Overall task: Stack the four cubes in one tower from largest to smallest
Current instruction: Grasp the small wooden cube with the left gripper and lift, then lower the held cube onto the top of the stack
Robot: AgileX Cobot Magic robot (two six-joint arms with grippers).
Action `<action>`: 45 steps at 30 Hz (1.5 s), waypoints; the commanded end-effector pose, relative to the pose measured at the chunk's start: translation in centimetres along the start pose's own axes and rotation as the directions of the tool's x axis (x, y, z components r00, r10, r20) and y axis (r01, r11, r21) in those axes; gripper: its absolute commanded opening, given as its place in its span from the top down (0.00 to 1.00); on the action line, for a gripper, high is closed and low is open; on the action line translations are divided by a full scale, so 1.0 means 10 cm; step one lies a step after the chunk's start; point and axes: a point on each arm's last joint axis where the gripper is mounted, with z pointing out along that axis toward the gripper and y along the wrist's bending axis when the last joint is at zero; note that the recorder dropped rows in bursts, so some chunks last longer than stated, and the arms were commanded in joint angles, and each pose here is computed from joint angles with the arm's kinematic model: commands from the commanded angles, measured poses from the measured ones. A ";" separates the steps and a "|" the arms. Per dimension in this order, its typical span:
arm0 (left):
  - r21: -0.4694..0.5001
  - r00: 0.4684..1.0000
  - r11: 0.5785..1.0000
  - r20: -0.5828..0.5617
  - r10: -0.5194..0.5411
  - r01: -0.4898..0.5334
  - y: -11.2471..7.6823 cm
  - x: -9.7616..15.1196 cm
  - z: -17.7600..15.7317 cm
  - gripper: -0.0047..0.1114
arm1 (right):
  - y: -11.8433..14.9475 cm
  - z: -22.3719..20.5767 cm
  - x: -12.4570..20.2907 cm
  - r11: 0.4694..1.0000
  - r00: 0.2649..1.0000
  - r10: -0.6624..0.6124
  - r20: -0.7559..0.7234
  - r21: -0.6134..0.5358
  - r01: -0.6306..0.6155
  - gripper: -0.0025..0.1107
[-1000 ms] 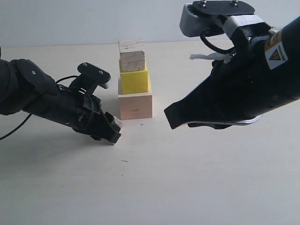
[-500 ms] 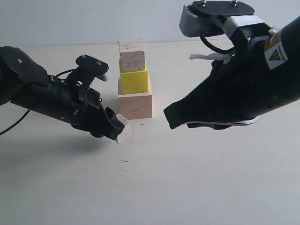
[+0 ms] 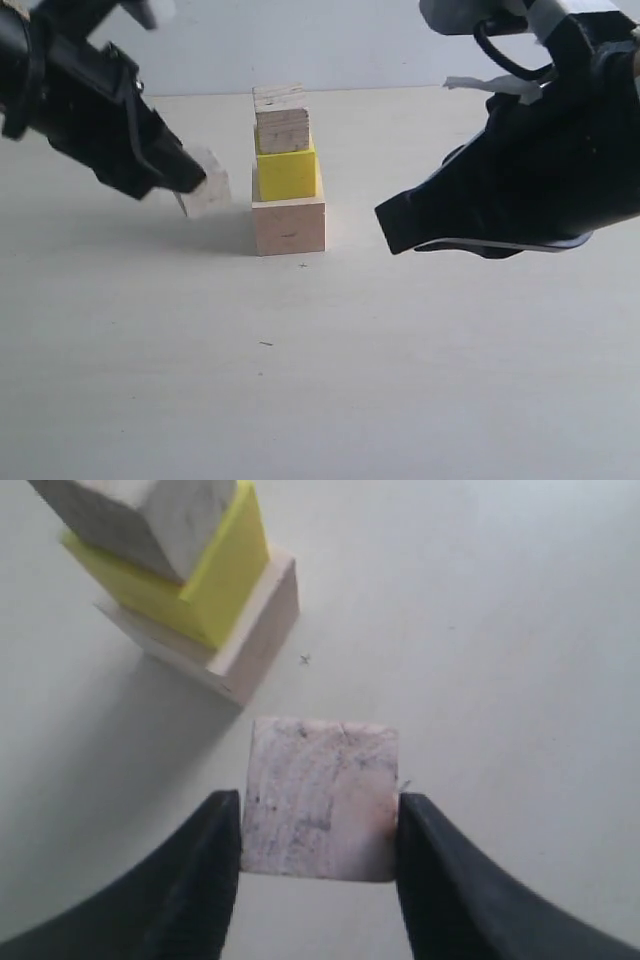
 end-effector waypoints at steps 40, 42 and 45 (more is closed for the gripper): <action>0.108 0.928 0.926 0.133 0.347 -0.362 0.85 -1.11 0.20 0.96 | 0.03 -0.06 0.09 0.999 0.998 0.020 -0.060 -0.032 -0.022 0.98; 0.108 0.928 0.925 0.133 0.349 -0.364 0.85 -1.11 0.20 0.96 | 0.03 -0.06 0.09 0.999 0.998 0.020 -0.058 -0.032 -0.022 0.98; 0.112 0.927 0.924 0.130 0.351 -0.365 0.86 -1.11 0.23 0.96 | 0.03 -0.06 0.09 0.999 0.998 0.020 -0.056 -0.033 -0.022 0.98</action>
